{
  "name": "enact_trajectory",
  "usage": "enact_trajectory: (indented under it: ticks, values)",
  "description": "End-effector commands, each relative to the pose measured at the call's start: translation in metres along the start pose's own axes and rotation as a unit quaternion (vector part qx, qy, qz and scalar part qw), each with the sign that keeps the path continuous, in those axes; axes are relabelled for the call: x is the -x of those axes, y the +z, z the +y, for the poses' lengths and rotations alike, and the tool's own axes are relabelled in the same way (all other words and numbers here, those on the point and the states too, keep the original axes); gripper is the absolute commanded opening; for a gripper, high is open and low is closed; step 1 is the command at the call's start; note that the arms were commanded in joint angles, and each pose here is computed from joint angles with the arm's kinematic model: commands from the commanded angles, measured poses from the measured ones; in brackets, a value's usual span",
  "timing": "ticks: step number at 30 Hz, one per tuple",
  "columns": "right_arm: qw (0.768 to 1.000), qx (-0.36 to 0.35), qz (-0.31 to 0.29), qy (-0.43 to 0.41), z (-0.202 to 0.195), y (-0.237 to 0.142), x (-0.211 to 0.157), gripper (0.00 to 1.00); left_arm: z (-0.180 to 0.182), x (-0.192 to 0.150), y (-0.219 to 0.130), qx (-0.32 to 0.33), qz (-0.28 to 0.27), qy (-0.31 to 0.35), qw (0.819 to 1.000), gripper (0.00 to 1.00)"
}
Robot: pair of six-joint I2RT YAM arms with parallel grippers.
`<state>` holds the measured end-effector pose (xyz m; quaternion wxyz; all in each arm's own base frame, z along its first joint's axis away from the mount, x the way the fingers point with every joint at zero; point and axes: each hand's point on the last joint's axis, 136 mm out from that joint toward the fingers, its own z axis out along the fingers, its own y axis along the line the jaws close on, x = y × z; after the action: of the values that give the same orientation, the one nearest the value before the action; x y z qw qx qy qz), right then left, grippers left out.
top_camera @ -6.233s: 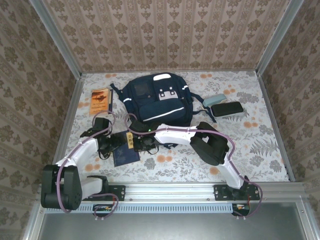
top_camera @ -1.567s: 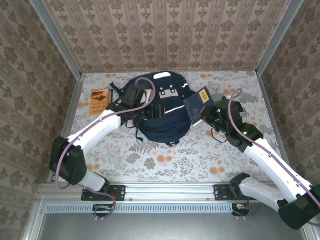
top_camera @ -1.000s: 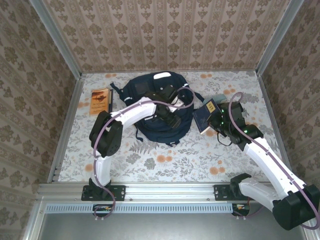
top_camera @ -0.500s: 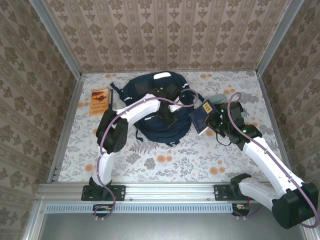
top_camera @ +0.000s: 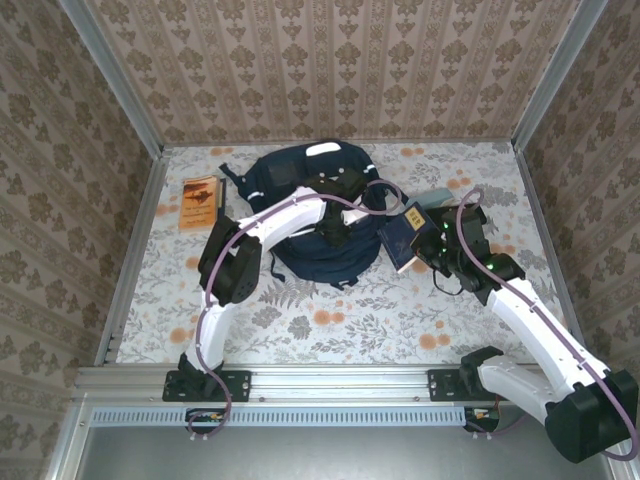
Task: Pack books, pencil case, and school supplies into a backpack
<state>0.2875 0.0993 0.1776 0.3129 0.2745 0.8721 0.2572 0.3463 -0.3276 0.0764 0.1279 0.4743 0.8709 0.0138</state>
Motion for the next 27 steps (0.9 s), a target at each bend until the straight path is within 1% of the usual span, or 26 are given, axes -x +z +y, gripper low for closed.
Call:
enact_trajectory:
  ticks: [1,5,9,12,14,16,18,20,22,25,27]
  values:
    - [1.0,0.016,-0.009,0.007,0.004,-0.007,0.003,0.05,0.019,0.013,-0.027,0.048,-0.032,-0.008,0.998,0.18]
    - [1.0,0.017,-0.01,0.008,0.004,-0.01,0.002,0.05,0.028,0.025,-0.057,0.08,-0.078,-0.015,0.994,0.08]
    - [1.0,0.02,-0.013,0.009,0.003,-0.015,0.002,0.05,0.04,0.04,-0.095,0.129,-0.14,-0.025,0.981,0.03]
    - [1.0,0.025,-0.016,0.009,0.004,-0.02,0.002,0.05,0.055,0.05,-0.125,0.18,-0.188,-0.042,0.965,0.03]
    - [0.999,0.031,-0.021,0.008,0.005,-0.025,0.003,0.05,0.073,0.054,-0.148,0.229,-0.223,-0.076,0.944,0.03]
    - [0.999,0.036,-0.026,0.001,0.007,-0.029,0.004,0.05,0.092,0.05,-0.159,0.261,-0.243,-0.116,0.927,0.03]
    - [0.999,0.037,-0.027,-0.008,0.008,-0.032,0.005,0.05,0.099,0.049,-0.169,0.26,-0.262,-0.148,0.917,0.03]
    - [0.999,0.044,-0.022,-0.012,0.011,-0.033,0.003,0.05,0.095,0.057,-0.177,0.252,-0.289,-0.15,0.911,0.02]
    - [0.998,0.054,-0.015,-0.012,0.015,-0.033,0.001,0.05,0.094,0.064,-0.185,0.251,-0.303,-0.148,0.907,0.01]
    - [0.997,0.078,-0.01,-0.007,0.021,-0.033,-0.003,0.05,0.099,0.069,-0.193,0.263,-0.307,-0.155,0.901,0.0]
    - [0.996,0.092,-0.018,0.0,0.023,-0.036,-0.002,0.04,0.102,0.071,-0.197,0.269,-0.31,-0.164,0.897,0.0]
